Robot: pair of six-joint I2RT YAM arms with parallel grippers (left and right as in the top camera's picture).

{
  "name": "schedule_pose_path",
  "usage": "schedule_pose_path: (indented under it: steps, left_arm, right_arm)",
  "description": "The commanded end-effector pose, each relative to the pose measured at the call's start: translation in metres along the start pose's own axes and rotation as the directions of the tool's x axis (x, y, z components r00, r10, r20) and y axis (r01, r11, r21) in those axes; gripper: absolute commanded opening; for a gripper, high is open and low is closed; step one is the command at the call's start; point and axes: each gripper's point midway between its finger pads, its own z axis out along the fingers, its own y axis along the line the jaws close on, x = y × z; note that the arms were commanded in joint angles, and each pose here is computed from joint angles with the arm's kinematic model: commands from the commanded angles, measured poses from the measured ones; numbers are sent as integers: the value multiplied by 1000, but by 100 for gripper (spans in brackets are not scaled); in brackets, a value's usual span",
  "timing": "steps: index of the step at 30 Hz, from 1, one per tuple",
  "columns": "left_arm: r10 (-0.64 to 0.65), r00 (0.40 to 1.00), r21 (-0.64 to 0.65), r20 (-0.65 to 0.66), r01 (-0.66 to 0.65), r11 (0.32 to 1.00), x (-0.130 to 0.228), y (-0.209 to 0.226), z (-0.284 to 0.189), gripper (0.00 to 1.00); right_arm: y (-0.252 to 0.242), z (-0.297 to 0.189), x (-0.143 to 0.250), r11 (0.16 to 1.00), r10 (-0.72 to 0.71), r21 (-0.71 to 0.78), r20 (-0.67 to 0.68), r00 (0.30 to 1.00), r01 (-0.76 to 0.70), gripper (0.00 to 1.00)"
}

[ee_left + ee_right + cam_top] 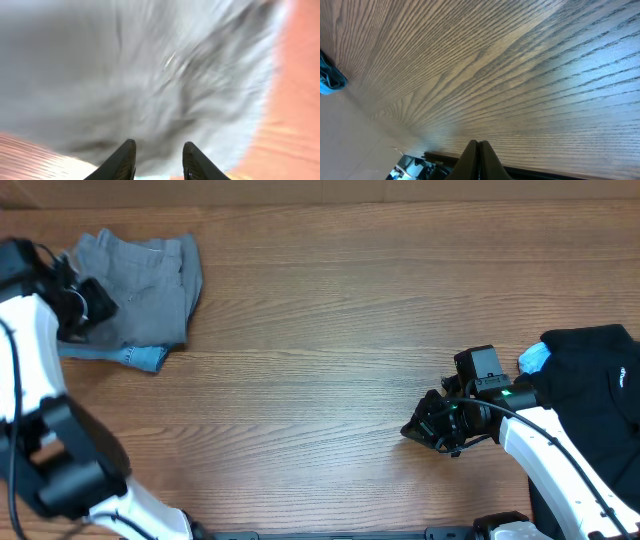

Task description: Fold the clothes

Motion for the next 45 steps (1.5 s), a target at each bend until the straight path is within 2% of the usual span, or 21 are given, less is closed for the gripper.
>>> schedule_pose_path:
  steps: [1, 4, 6, 7, 10, 13, 18, 20, 23, 27, 31, 33, 34, 37, 40, 42, 45]
  left_arm:
    - [56, 984, -116, 167, -37, 993, -32, 16, -48, 24]
    - [140, 982, -130, 123, -124, 984, -31, 23, -24, 11]
    - [121, 989, -138, 81, -109, 984, -25, 31, -6, 6]
    - [84, 994, -140, 67, -74, 987, -23, 38, 4, 6]
    - [-75, 996, -254, 40, 83, 964, -14, 86, 29, 8]
    - [-127, 992, -234, 10, 126, 964, -7, 102, 45, 8]
    - [-77, 995, -7, 70, 78, 997, -32, 64, 27, 23]
    - [-23, 992, 134, 125, 6, 991, -48, 24, -2, 25]
    - [74, 986, 248, 149, -109, 963, -44, -24, -25, 26]
    - [244, 965, 223, 98, -260, 939, -19, -66, -15, 27]
    - [352, 935, 142, -35, -344, 928, 19, -90, 30, 21]
    - [365, 926, 104, -98, -355, 929, 33, -92, 52, 16]
    - [334, 933, 39, -134, -332, 943, 38, -85, 65, 14]
    - [290, 944, -83, -159, -306, 949, 41, -74, 79, 15]
    - [341, 925, -75, -167, -357, 931, 44, -80, 77, 18]
    - [346, 923, -13, -170, -353, 936, 49, -94, 67, 16]
    - [372, 921, 87, -117, -364, 927, 47, -124, 27, 20]
  right_arm:
    - [6, -4, -1, 999, -34, -13, 20, 999, 35, 4]
    - [8, -4, -4, 999, -42, -20, 30, 999, 43, 4]
    - [10, -4, -6, 998, -48, -27, 38, 998, 49, 4]
    - [10, -4, -6, 998, -49, -29, 39, 998, 50, 5]
    - [9, -4, -5, 999, -44, -23, 34, 998, 45, 5]
    - [8, -4, -4, 999, -42, -21, 32, 999, 43, 5]
    - [6, -4, -3, 999, -37, -14, 25, 999, 37, 5]
    - [4, -3, -1, 999, -31, -7, 19, 999, 31, 5]
    - [5, -3, -2, 999, -32, -9, 21, 999, 32, 5]
    - [7, -4, -3, 999, -37, -15, 25, 999, 37, 5]
    - [4, -3, -1, 999, -31, -8, 18, 999, 31, 5]
    - [4, -3, -1, 999, -31, -7, 19, 999, 31, 5]
    - [4, -3, -1, 1000, -31, -7, 19, 999, 31, 5]
    - [4, -3, -1, 999, -31, -6, 21, 999, 31, 5]
    - [3, -3, -2, 1000, -30, -1, 24, 999, 30, 5]
    - [3, -4, -3, 999, -32, 0, 29, 999, 32, 5]
    - [1, -5, -12, 998, -52, 25, 79, 996, 50, 5]
